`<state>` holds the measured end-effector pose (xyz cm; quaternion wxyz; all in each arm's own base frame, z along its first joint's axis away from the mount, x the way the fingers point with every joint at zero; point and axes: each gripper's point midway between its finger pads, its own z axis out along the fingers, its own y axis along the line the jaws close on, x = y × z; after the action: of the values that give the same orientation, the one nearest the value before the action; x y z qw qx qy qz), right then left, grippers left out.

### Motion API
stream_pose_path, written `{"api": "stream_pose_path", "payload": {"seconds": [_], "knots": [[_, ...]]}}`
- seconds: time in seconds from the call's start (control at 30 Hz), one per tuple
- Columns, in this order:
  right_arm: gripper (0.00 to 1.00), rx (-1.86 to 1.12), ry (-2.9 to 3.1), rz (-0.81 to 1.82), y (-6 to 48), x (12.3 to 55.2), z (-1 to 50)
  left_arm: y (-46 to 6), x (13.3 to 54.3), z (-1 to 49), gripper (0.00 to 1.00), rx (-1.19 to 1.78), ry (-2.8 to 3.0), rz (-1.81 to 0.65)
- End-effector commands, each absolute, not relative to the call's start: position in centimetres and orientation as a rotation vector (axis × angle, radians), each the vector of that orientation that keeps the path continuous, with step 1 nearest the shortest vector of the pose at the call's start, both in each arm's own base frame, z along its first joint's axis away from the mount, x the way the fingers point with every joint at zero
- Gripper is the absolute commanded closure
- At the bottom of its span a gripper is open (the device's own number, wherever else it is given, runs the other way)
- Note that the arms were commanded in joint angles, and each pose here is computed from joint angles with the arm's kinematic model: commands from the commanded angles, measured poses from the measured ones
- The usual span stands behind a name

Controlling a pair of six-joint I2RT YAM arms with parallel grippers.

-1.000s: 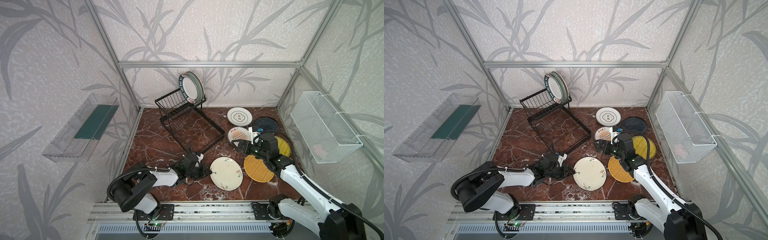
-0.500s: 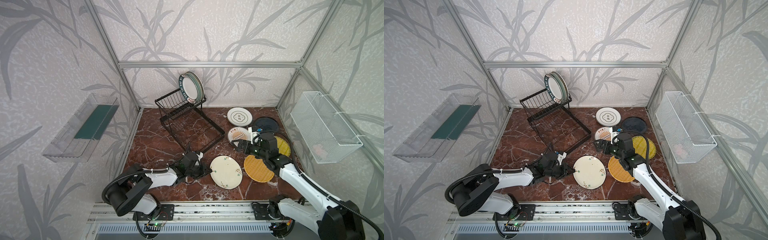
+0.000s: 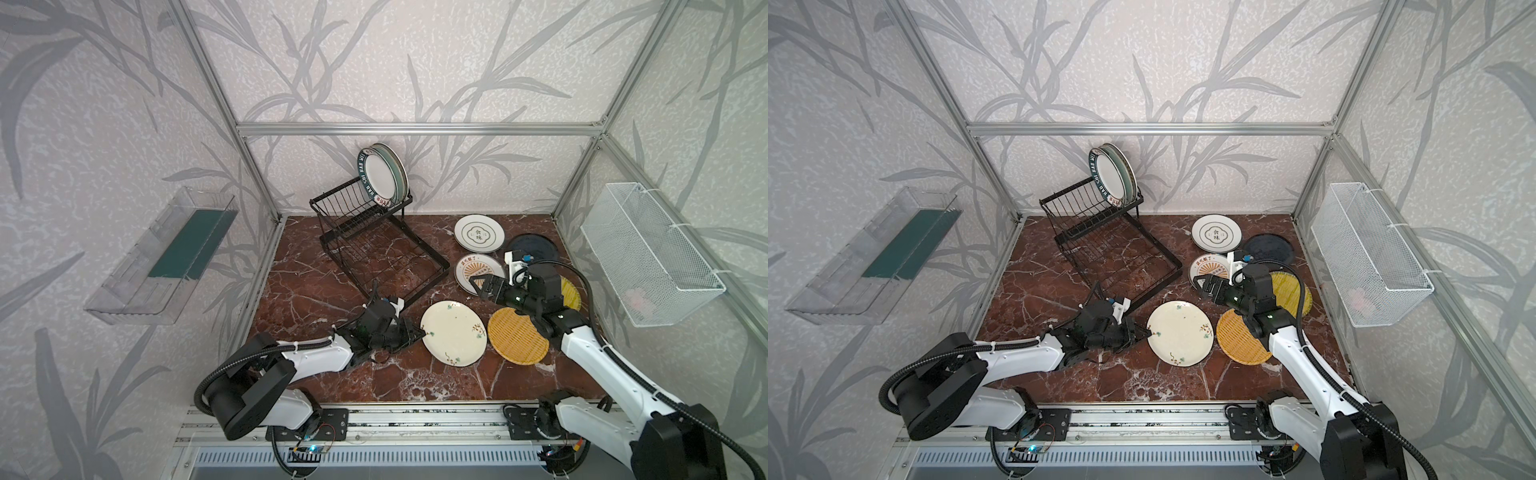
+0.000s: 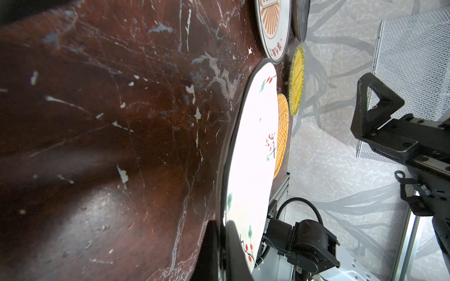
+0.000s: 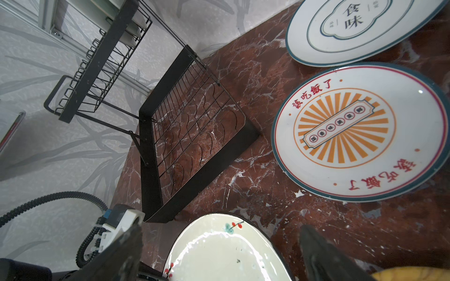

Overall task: Load plates into a dish rack
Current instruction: Pick up the plate from the bottom-center of the table, then place the plate on the dish rack.

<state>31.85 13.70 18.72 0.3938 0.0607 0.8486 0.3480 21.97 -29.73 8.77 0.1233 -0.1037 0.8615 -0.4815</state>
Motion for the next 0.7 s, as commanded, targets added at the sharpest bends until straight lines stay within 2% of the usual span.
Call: {"api": "stream_pose_path", "payload": {"seconds": [0.0,0.3,0.5,0.67], "knots": [[0.01,0.198,2.088,0.923,12.8,32.2,21.3,-31.6,24.5,17.6,1.00,-0.240,2.204,-1.610],[0.01,0.367,2.058,1.059,10.9,32.2,21.0,-32.0,25.8,21.4,1.00,-0.247,2.088,-1.648],[0.00,0.342,2.079,1.146,11.8,31.4,20.3,-31.9,26.9,24.5,1.00,-0.243,1.983,-1.673],[0.04,0.314,2.102,1.199,12.5,30.6,19.7,-31.4,27.4,25.7,1.00,-0.225,1.965,-1.659]]}}
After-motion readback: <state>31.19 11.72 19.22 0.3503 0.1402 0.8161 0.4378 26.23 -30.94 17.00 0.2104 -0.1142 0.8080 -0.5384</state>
